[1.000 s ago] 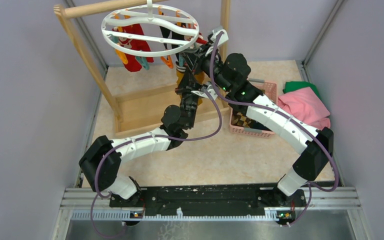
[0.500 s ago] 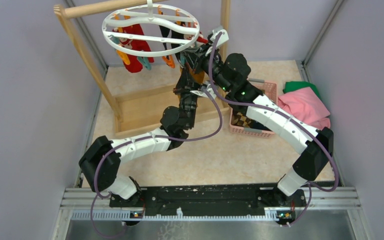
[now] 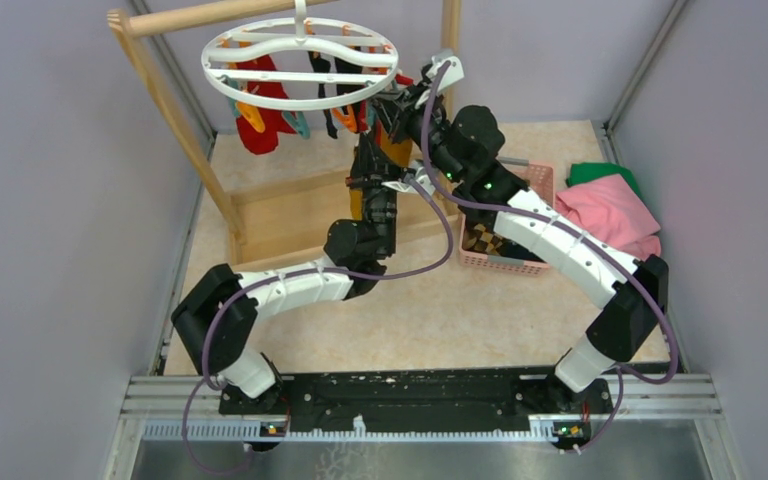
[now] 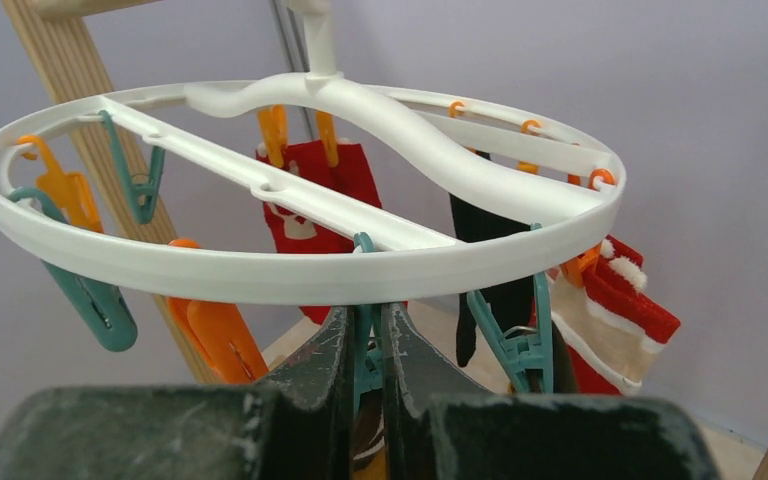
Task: Clip the socks to the hanger
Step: Clamp the sock onto the hanger.
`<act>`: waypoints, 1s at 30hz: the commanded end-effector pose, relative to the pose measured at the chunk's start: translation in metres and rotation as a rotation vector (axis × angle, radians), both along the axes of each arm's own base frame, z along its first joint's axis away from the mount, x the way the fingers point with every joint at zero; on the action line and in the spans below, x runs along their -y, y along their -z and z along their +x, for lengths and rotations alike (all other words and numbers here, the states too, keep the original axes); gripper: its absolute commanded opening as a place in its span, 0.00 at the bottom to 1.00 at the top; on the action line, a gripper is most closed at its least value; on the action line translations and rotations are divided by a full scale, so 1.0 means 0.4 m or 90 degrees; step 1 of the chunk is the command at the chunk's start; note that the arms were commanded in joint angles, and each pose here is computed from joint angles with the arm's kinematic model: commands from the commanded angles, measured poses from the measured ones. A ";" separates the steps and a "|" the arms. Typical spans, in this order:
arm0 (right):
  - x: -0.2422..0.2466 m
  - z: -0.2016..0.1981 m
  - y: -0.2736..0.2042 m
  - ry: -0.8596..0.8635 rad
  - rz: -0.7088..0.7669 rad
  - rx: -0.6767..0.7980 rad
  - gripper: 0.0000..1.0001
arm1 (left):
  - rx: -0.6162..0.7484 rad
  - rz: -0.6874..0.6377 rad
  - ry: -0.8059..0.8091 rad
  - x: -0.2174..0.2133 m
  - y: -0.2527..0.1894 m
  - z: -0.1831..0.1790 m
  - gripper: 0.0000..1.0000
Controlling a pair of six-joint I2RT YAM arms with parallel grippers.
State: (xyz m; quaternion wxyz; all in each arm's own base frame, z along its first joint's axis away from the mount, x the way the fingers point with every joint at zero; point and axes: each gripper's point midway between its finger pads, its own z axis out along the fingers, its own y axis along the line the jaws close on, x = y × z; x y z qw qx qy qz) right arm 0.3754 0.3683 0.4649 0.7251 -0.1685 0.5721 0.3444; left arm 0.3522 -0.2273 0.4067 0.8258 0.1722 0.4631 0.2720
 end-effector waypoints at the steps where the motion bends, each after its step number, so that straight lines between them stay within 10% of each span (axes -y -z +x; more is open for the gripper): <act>1: 0.009 -0.015 -0.021 0.014 0.005 0.001 0.00 | 0.050 -0.033 -0.027 -0.011 -0.068 -0.020 0.00; 18: 0.011 -0.024 -0.011 0.009 0.008 -0.012 0.01 | 0.042 -0.021 -0.033 0.016 -0.047 -0.006 0.00; 30: 0.011 -0.035 -0.001 -0.003 0.016 -0.023 0.24 | 0.027 -0.015 -0.027 0.042 -0.024 0.010 0.00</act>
